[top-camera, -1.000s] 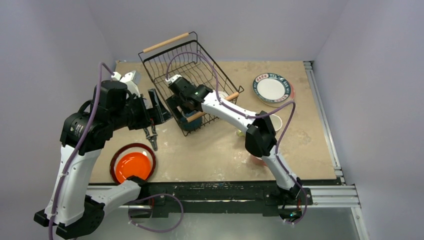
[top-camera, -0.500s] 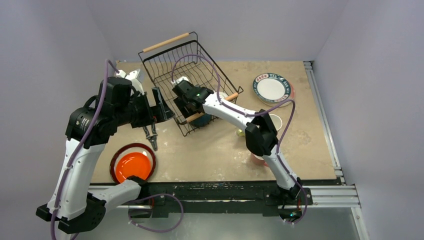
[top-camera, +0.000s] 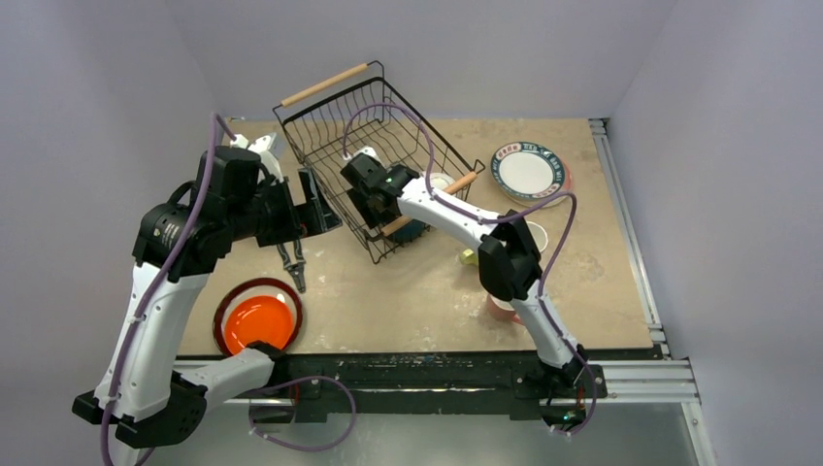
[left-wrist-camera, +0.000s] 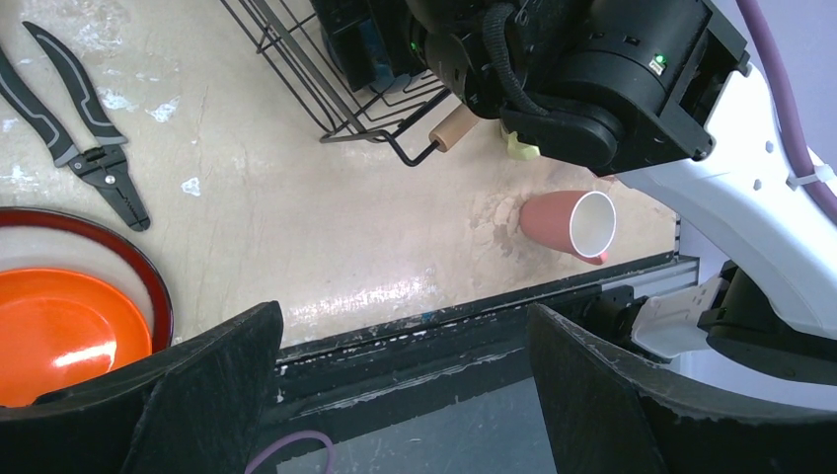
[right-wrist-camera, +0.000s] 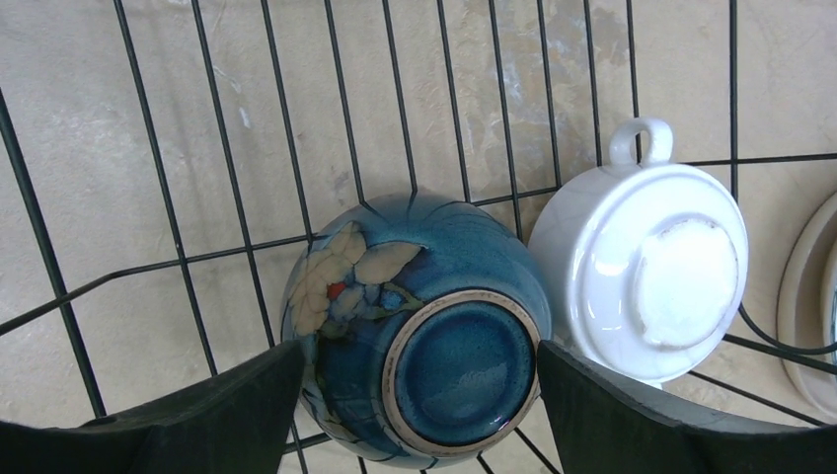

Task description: Load the mixed dishes into the dish rack

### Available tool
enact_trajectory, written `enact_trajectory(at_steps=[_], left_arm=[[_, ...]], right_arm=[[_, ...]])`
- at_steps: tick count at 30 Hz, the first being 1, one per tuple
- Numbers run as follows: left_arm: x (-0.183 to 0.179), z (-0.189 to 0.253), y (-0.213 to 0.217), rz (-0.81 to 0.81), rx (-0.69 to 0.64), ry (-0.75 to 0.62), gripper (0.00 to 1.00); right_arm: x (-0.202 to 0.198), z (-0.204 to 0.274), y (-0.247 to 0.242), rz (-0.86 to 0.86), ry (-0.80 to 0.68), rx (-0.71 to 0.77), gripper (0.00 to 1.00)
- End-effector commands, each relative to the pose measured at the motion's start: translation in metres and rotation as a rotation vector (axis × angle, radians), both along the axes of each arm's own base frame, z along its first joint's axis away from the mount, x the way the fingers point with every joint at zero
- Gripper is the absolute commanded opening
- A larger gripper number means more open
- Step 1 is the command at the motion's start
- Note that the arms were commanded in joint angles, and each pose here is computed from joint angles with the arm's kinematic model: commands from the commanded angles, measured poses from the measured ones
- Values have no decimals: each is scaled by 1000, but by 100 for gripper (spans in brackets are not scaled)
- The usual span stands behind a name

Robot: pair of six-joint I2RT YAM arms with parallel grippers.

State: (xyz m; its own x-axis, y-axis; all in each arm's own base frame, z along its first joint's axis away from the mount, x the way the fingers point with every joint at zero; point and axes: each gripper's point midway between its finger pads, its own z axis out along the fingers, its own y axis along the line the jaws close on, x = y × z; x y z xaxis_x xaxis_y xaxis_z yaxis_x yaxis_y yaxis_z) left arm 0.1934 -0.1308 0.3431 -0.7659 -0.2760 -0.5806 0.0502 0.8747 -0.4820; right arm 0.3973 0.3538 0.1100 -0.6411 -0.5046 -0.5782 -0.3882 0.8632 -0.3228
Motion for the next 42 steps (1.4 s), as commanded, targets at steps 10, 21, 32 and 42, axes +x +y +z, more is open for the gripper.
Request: enact_trajectory(at_steps=[10, 21, 32, 42], left_arm=[[13, 12, -6, 6, -32, -36, 93], [16, -6, -47, -18, -283, 65, 92], [3, -27, -137, -204, -393, 151, 89], [-41, -41, -111, -327, -201, 199, 88]], right_arm=[[-4, 122, 27, 75, -68, 356, 95], [-38, 185, -79, -72, -115, 563, 96], [-108, 162, -249, -454, -175, 563, 98], [-107, 104, -327, -731, -59, 495, 98]])
